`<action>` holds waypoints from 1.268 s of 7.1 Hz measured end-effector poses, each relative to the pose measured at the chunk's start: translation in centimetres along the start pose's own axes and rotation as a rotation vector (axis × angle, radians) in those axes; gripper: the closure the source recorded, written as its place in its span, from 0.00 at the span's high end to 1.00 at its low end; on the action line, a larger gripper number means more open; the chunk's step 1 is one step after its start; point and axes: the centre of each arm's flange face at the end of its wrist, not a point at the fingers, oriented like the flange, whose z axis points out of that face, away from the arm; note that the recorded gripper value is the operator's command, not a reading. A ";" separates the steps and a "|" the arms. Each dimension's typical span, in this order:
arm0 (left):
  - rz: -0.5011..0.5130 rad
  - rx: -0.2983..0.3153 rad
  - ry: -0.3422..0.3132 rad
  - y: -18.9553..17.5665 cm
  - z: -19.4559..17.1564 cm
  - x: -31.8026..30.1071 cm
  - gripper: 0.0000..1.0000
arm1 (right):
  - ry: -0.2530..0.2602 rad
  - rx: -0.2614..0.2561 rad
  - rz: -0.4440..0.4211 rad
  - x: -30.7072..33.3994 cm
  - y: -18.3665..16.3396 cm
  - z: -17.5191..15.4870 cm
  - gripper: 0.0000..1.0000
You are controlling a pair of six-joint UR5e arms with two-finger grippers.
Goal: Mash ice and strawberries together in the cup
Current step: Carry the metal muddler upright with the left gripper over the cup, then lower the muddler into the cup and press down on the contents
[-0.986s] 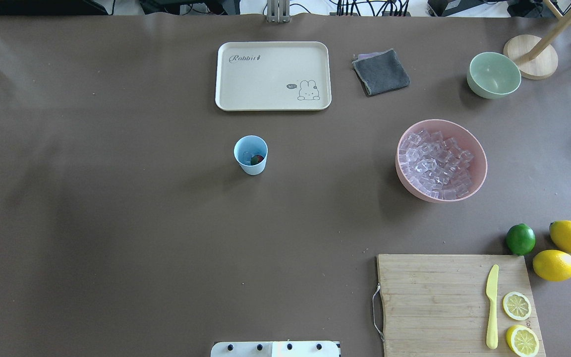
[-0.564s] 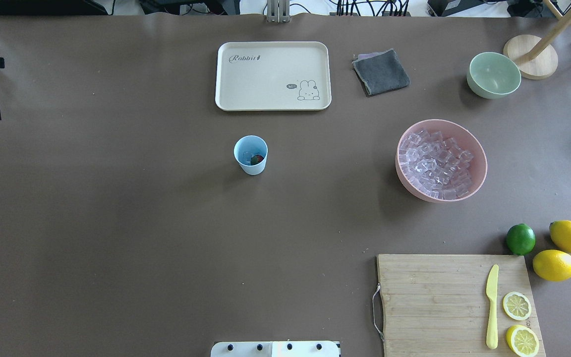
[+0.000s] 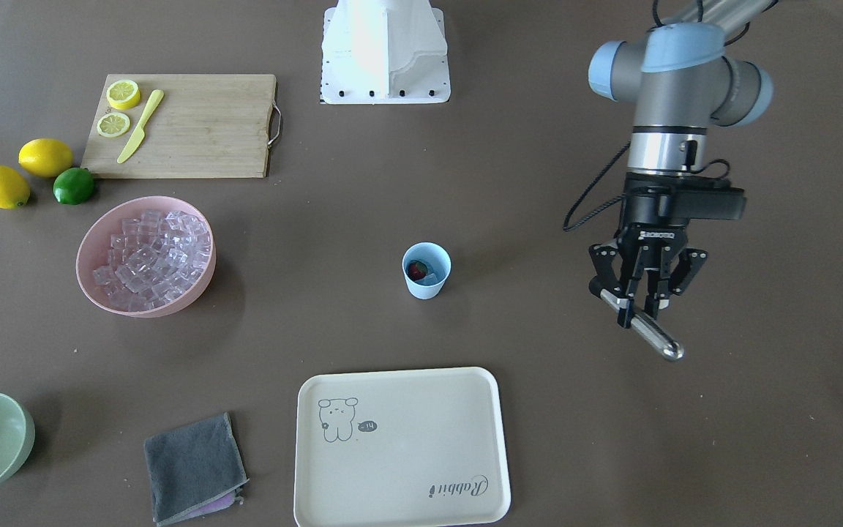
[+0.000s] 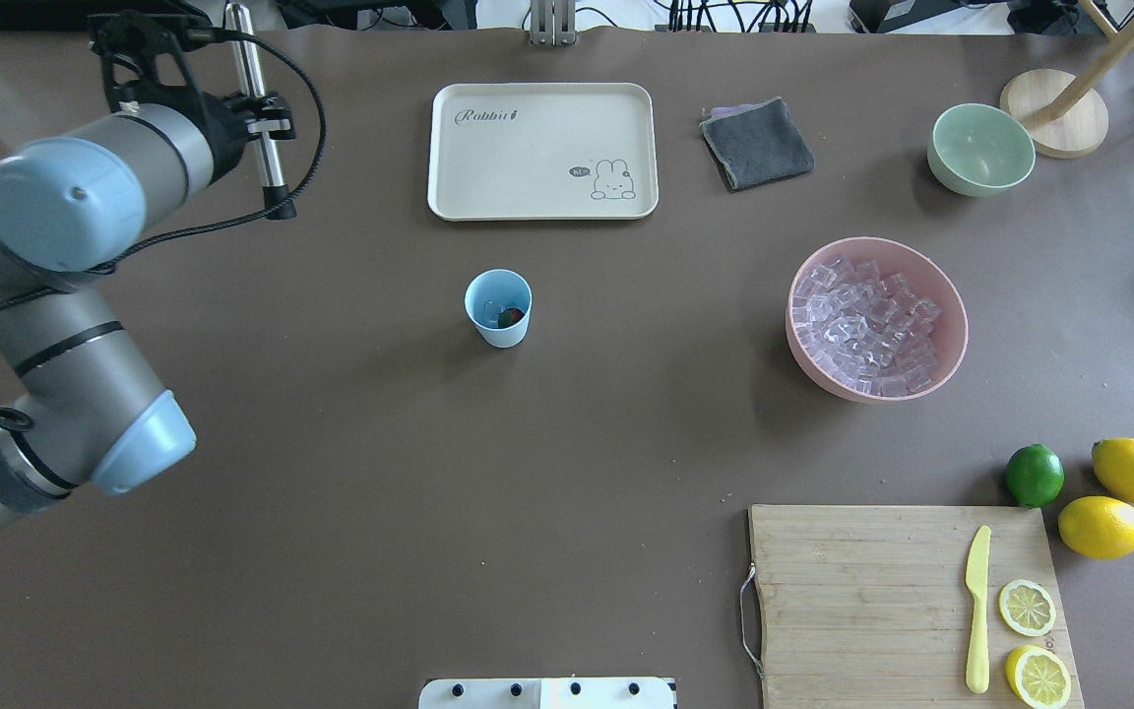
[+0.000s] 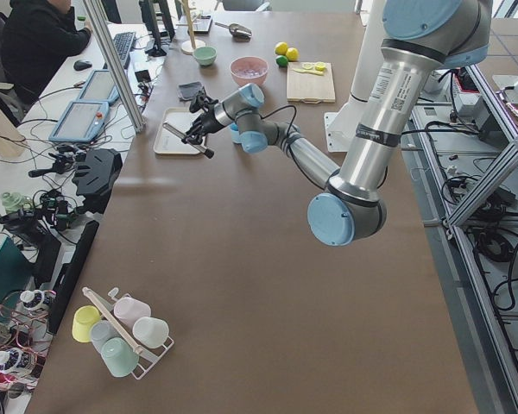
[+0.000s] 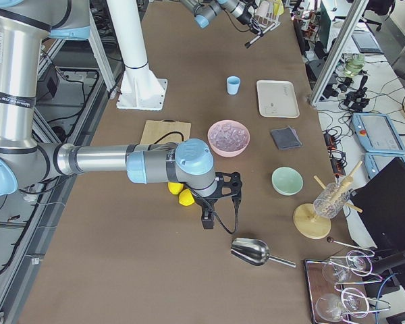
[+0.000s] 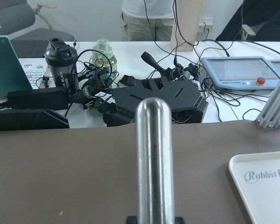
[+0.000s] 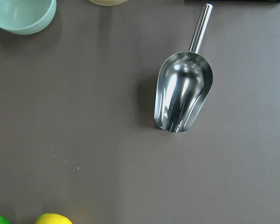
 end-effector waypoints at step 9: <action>-0.053 0.277 -0.186 12.7 -4.4 20.0 0.27 | 0.002 -0.005 0.011 0.4 0.4 0.2 1.00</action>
